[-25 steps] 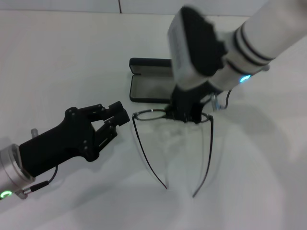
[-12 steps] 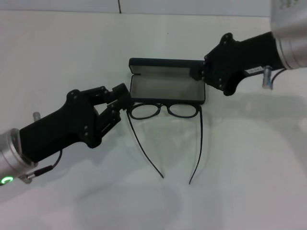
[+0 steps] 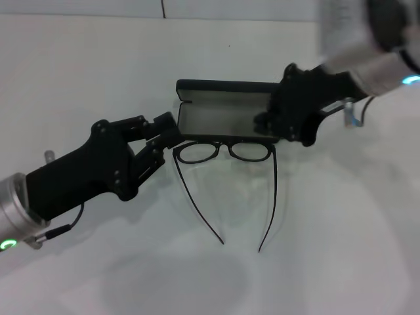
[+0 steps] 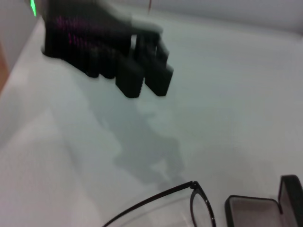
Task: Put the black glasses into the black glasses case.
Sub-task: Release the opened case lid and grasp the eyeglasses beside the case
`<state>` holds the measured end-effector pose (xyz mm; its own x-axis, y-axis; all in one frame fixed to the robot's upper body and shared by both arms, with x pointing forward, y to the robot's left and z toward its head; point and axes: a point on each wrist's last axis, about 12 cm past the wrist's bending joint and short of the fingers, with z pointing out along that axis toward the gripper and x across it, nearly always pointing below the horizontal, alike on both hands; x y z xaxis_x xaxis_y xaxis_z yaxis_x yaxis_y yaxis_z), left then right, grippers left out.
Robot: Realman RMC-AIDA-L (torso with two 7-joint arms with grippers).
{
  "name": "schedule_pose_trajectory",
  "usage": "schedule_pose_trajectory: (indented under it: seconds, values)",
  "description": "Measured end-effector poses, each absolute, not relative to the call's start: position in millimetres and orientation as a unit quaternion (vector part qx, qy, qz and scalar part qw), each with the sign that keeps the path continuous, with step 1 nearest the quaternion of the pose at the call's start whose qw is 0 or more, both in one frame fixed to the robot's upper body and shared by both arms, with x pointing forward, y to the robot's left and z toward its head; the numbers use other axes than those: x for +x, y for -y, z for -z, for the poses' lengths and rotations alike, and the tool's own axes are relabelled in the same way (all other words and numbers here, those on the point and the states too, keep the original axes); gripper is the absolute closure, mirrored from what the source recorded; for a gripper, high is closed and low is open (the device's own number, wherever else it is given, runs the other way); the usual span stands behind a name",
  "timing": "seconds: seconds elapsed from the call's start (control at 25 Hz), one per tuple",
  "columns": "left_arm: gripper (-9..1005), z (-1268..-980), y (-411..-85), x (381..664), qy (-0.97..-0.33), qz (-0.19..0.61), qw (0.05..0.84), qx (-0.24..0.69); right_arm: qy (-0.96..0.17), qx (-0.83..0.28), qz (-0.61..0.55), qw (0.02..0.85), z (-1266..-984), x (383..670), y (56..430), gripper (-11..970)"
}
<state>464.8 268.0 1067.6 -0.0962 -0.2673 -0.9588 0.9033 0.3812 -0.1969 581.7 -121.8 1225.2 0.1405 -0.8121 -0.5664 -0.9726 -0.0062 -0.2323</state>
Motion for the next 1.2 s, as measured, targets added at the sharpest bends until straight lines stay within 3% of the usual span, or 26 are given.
schedule_pose_trajectory:
  seconds: [0.2, 0.4, 0.52, 0.76, 1.2]
  values:
    - [809, -1064.1, -277.9, 456.4, -0.574, 0.469, 0.616, 0.268, -0.627, -0.754, -0.077, 0.178, -1219.2, 590.8, 70.7, 941]
    - [809, -1060.5, -294.7, 445.2, -0.584, 0.442, 0.627, 0.263, -0.572, -0.807, 0.002, 0.146, -1196.0, 589.5, 32.4, 781]
    - [809, -1059.3, -306.9, 436.4, -0.592, 0.432, 0.629, 0.260, -0.567, -0.808, 0.005, 0.159, -1196.5, 591.4, 28.8, 566]
    - [809, -1056.5, -315.3, 426.4, -0.599, 0.423, 0.630, 0.255, -0.580, -0.795, -0.002, 0.176, -1199.3, 604.5, 22.5, 401]
    - [810, -1048.7, -294.6, 426.3, -0.598, 0.438, 0.615, 0.268, -0.585, -0.784, -0.036, 0.203, -1187.9, 619.8, 17.8, 405]
